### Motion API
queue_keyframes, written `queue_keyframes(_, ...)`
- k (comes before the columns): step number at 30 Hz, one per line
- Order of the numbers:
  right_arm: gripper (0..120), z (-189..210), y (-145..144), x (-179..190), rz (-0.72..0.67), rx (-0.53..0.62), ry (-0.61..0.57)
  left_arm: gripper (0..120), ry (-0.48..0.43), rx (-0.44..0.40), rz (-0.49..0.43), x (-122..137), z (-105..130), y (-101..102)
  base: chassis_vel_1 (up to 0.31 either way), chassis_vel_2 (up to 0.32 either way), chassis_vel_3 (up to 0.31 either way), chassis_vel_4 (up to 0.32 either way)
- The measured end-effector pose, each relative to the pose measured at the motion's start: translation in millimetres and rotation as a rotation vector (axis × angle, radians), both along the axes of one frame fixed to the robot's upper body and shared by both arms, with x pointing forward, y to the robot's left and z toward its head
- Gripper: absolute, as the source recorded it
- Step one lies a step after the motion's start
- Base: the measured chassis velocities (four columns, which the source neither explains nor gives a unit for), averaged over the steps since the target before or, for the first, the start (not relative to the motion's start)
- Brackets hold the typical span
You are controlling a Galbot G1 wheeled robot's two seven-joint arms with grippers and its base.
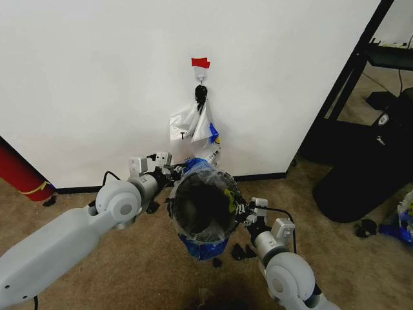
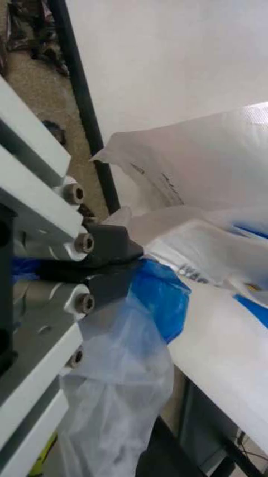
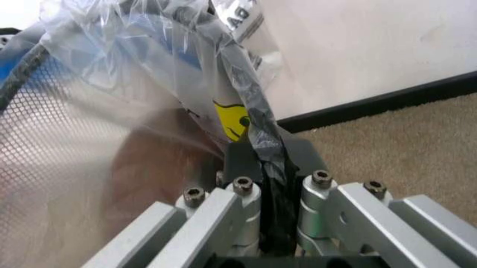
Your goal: Pick up the garbage bag from the wall and place it over the trash bin.
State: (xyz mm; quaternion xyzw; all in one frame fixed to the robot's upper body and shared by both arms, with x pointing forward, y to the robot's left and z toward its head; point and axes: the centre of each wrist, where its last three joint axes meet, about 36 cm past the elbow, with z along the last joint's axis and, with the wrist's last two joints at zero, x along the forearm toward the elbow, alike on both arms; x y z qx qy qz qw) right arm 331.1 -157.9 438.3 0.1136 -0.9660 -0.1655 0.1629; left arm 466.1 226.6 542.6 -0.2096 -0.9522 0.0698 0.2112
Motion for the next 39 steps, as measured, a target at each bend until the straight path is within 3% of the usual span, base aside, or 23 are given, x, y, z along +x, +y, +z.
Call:
queue_keyframes(22,1,5.8,-0.6,0.9,0.024,0.036,-0.009,0,0.148,0.036,0.012,32.8,-41.3,30.7,0.0,0.0,0.0,0.0)
queue_keyframes(32,1,4.2,-0.7,1.8,0.023,0.039,-0.003,0,0.157,0.049,0.012,31.1,-48.1,29.4,0.0,0.0,0.0,0.0)
queue_keyframes(39,1,0.9,1.5,3.4,0.004,0.063,0.032,24,0.113,0.127,0.043,22.7,-37.2,30.6,0.0,0.0,0.0,0.0)
